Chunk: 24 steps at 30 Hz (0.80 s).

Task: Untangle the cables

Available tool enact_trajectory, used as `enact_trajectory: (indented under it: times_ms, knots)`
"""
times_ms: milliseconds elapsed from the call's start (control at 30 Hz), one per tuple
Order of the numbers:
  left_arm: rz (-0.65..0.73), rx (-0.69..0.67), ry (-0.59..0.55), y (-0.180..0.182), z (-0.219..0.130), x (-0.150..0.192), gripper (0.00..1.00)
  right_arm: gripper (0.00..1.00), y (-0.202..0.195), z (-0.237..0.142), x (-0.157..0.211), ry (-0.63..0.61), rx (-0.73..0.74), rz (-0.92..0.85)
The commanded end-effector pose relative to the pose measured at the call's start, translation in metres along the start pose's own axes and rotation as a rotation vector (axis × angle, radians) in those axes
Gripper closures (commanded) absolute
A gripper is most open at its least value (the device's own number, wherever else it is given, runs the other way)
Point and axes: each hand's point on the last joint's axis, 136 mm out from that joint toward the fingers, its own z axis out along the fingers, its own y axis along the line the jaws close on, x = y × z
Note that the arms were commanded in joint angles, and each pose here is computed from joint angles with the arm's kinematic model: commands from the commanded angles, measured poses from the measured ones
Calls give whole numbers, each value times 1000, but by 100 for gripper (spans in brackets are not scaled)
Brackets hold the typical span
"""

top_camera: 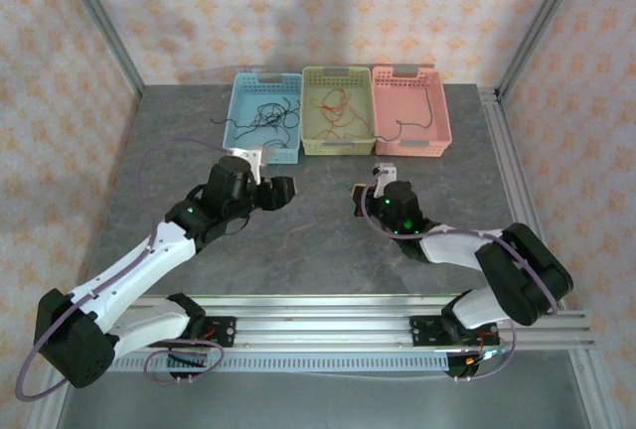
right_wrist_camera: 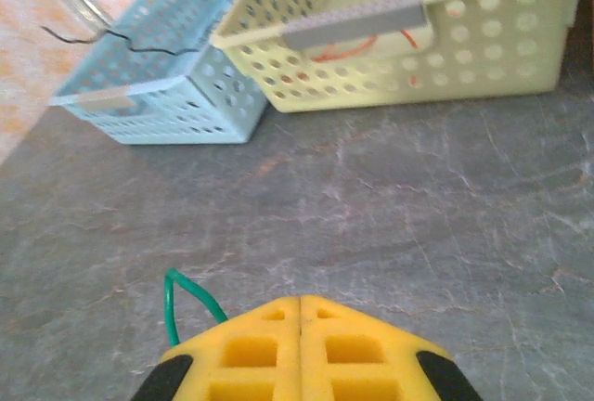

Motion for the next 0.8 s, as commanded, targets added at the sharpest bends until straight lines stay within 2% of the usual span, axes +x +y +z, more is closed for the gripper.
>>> enact_trajectory:
  times_ms: [0,200,433,633,767]
  knots:
    - [-10,133,-11,-18,1,4,36,100,34,-18,-33,-165,-163,-83]
    - [-16,234,-1,-28,1,17,34,100,62,-36,-35,-245,-318,-163]
    - [-18,293,54,-43,14,31,34,100,67,-32,-32,-227,-339,-137]
    - [4,366,133,-65,35,52,39,100,70,-29,-31,-196,-347,-90]
    - [10,346,140,-66,49,57,42,100,68,-26,-32,-188,-340,-41]
